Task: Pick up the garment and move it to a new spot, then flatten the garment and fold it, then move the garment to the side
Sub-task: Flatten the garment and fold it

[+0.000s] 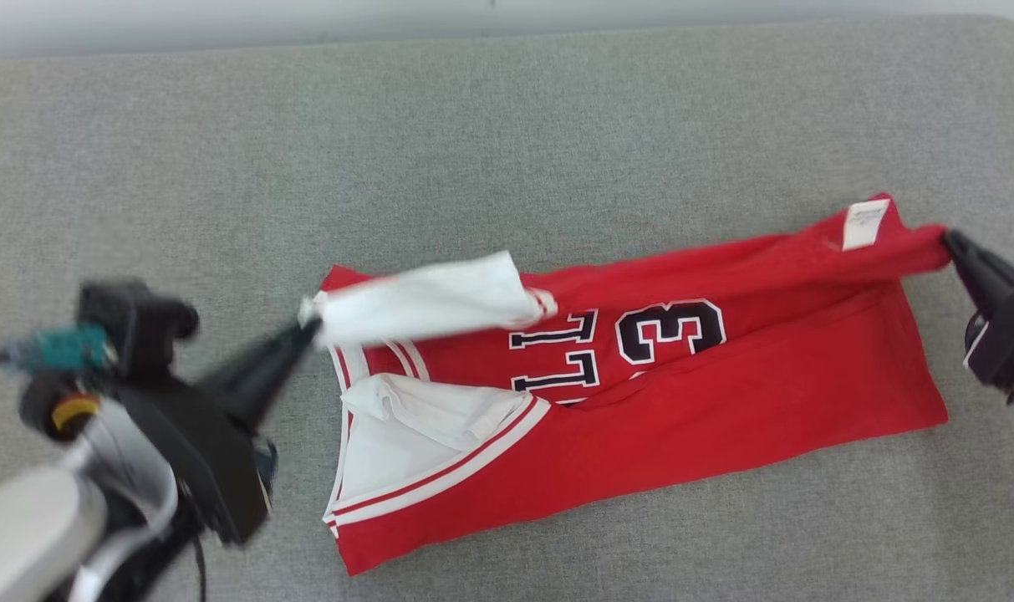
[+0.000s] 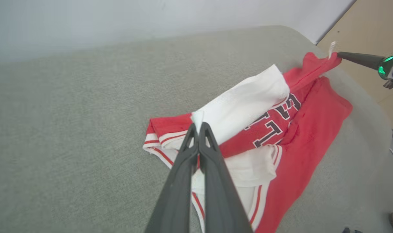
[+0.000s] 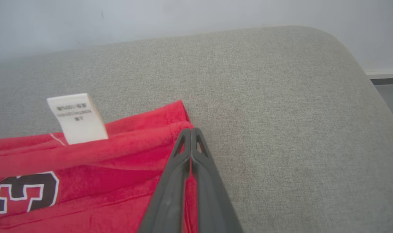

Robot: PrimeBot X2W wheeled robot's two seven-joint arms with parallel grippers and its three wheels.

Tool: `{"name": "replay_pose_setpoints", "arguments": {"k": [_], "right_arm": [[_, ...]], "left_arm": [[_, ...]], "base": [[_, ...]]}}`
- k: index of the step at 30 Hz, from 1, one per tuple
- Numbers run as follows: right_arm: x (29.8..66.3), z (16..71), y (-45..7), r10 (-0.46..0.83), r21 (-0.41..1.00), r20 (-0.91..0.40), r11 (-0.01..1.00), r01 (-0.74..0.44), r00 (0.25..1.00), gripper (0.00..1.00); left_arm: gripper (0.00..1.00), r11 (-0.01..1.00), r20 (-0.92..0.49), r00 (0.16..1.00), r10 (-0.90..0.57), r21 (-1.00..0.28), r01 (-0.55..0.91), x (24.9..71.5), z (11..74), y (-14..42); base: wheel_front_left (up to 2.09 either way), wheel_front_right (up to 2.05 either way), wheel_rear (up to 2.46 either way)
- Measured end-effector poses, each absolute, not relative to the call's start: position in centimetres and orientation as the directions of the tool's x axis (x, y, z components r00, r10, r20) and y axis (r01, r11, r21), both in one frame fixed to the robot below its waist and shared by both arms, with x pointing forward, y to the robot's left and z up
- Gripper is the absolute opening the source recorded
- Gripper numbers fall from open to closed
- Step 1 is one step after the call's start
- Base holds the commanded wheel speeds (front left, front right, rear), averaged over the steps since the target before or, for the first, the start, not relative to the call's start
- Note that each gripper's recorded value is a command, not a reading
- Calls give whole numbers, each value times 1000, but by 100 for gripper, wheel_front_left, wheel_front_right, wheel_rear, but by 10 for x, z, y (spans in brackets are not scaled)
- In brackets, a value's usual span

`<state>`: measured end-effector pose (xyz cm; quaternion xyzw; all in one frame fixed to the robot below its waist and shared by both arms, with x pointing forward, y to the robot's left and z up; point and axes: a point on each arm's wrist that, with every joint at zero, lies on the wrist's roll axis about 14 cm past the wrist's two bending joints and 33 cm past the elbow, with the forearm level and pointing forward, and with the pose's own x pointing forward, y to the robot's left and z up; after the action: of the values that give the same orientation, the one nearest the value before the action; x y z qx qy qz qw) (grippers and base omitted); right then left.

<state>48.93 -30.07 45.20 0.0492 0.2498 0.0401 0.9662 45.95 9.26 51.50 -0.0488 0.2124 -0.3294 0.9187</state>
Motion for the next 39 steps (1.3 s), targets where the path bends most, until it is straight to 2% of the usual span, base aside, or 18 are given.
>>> {"name": "replay_pose_setpoints", "arguments": {"k": [11,18,19,20,25,29,31,39], "right_arm": [[453,414,-297,102,138,-583,990,-26,806,0],[439,396,-292,102,150,-637,989,-7,764,0],[439,396,-290,105,152,-635,988,-10,765,87],[445,405,-289,100,155,-593,988,-9,799,100],[455,434,-288,90,112,-475,993,-41,875,100],[465,472,-278,94,105,-297,992,-65,950,100],[461,477,-271,101,106,-258,991,-75,961,100],[438,483,-249,118,123,-168,988,-98,979,100]], "left_arm": [[0,775,-438,640,-631,-369,512,409,472,86],[0,798,-486,633,-602,-384,464,398,447,91],[36,798,-489,631,-603,-389,461,397,444,90],[100,806,-487,644,-590,-397,439,396,440,90],[100,833,-455,703,-546,-387,397,399,443,93],[100,875,-360,811,-462,-330,353,412,462,104],[100,890,-305,853,-424,-316,329,413,470,107],[100,917,-181,933,-310,-315,244,401,493,111]], "base": [[0,0,0],[0,0,0],[0,0,0],[0,0,0],[0,0,0],[0,0,0],[0,0,0],[0,0,0]]}}
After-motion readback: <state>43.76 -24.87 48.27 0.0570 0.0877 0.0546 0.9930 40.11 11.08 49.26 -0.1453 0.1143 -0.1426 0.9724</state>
